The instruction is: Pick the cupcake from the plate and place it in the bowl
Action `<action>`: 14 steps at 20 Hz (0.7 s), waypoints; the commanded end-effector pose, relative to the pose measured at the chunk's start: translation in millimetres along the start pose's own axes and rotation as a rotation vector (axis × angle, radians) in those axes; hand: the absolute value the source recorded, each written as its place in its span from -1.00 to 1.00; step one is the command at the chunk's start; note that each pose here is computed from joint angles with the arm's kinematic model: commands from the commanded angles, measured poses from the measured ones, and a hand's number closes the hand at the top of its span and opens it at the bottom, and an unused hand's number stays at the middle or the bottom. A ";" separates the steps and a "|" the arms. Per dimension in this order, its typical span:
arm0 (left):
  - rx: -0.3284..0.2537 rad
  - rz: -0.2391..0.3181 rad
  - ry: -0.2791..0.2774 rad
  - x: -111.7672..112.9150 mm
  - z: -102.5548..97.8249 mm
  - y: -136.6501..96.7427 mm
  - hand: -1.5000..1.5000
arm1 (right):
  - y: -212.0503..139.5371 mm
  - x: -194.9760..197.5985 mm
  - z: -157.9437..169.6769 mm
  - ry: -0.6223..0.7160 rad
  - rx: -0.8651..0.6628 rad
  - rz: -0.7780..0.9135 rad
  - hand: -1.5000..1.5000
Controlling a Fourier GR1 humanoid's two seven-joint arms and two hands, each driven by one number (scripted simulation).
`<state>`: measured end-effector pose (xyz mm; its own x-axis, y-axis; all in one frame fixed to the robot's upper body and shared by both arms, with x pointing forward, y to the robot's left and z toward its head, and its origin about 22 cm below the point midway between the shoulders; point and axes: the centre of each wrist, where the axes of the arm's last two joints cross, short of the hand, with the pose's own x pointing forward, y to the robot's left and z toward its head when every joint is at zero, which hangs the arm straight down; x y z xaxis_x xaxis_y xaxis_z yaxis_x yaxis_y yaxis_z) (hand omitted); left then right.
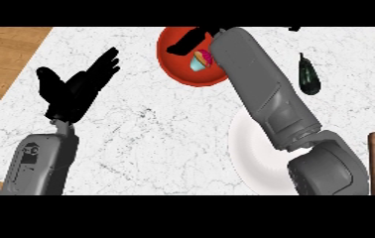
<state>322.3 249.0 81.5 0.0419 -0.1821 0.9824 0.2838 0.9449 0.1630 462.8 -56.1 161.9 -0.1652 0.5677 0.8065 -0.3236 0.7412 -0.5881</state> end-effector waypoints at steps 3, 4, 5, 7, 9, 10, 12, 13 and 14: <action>0.003 -0.005 -0.007 10.6 -5.7 0.2 0.00 | -2.8 9.2 -1.4 -0.072 -0.094 -0.026 -1.00; 0.002 -0.005 -0.017 5.7 -5.7 -9.2 0.00 | 1.1 -2.8 0.2 -0.078 -0.129 -0.014 -1.00; 0.005 0.007 0.002 2.6 -5.2 -3.4 0.00 | -3.3 8.2 -1.2 -0.085 -0.165 -0.036 -1.00; 0.032 0.005 0.003 -6.1 -2.0 -0.1 0.00 | -4.6 10.1 -1.4 -0.097 -0.208 -0.051 -1.00; 0.034 0.012 -0.014 -2.2 3.0 8.3 0.00 | -14.7 -10.6 1.8 -0.088 -0.260 -0.055 -1.00; 0.031 0.009 -0.006 4.1 -3.8 4.2 0.00 | -11.2 -4.3 0.6 -0.083 -0.278 -0.059 -1.00; 0.045 0.013 0.010 2.3 -2.0 9.5 0.00 | -38.5 -8.7 3.0 -0.085 -0.352 -0.088 -1.00; 0.048 0.019 0.004 -3.6 3.1 2.5 0.00 | -48.6 -21.2 6.2 -0.092 -0.364 -0.064 -1.00; 0.034 0.017 0.018 -2.4 8.4 3.2 0.00 | -54.7 -32.0 8.8 -0.058 -0.386 -0.083 -1.00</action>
<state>322.0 253.7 81.6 0.0500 -0.1743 0.9834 0.2531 0.9547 0.1564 472.5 -88.6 170.3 -0.2290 0.4930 0.8393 -0.0470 0.8556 -0.5154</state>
